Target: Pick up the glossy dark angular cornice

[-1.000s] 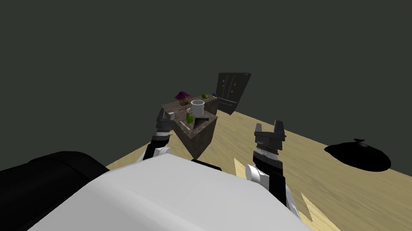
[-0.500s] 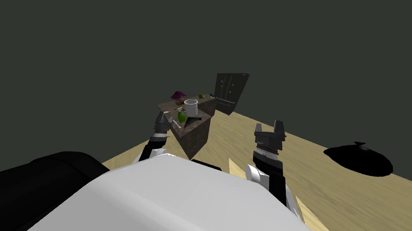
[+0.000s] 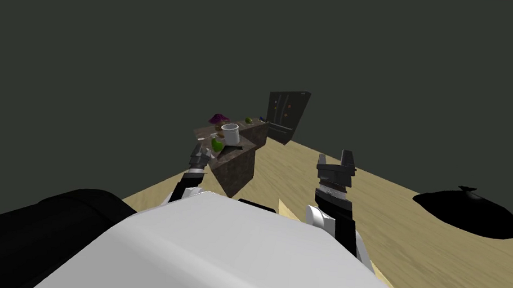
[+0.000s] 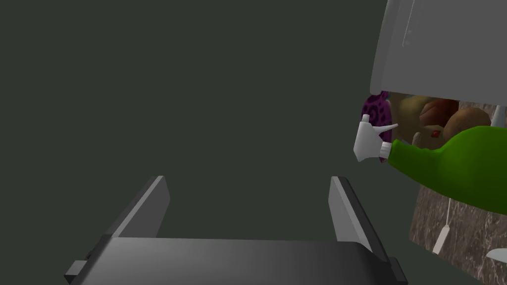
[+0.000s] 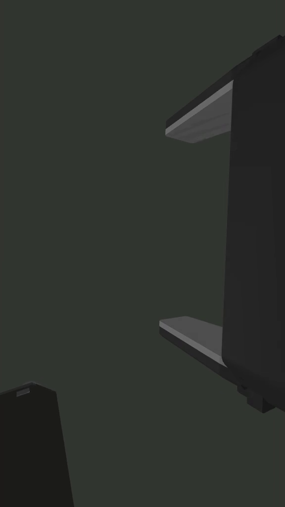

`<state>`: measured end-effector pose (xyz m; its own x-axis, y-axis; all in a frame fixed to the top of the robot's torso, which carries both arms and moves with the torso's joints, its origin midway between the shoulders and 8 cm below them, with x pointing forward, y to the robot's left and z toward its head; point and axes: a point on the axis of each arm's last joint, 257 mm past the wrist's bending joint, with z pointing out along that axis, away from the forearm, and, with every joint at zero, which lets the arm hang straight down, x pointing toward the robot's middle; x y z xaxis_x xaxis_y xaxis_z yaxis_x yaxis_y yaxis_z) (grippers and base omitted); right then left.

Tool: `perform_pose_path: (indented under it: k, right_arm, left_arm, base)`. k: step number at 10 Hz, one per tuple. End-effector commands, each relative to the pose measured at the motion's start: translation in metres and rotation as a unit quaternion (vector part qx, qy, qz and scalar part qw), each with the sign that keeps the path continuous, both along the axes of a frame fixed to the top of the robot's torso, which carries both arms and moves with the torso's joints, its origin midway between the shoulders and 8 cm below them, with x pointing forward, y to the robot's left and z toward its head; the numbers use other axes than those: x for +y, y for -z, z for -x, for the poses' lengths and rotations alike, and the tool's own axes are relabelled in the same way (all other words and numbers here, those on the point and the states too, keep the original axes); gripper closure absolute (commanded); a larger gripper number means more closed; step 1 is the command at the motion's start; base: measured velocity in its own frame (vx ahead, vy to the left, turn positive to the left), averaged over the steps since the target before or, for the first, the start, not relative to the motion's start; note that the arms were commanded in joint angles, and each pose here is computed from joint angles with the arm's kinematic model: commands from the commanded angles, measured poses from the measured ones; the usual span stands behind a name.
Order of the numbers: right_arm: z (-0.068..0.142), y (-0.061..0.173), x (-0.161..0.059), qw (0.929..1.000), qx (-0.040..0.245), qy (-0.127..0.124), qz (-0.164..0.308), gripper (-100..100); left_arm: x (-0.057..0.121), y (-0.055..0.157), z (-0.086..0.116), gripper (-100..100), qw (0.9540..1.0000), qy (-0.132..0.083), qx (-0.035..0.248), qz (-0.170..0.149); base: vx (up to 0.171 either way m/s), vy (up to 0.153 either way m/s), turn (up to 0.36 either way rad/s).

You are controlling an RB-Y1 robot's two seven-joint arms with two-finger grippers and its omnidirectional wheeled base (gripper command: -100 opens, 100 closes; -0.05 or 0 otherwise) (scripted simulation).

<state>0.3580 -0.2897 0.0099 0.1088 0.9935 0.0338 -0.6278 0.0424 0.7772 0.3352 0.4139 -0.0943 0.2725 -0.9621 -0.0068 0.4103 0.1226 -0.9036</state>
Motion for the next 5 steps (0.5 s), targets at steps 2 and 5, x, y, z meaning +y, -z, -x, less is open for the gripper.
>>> perform_pose_path:
  k: [2, 5]
  right_arm:
    - [0.000, 0.000, 0.000, 1.0000, 0.000, 0.000, 0.000, 0]
    - [0.000, 0.000, 0.000, 1.0000, 0.000, 0.000, 0.000, 0]
  left_arm:
    - [0.025, 0.022, 0.009, -100, 0.9991, -0.026, 0.032, 0.002]
    - [0.056, 0.046, 0.021, -100, 0.9960, -0.058, 0.067, 0.000]
  base:
    - [0.128, -0.222, 0.126]
    - [0.180, -0.250, 0.189]
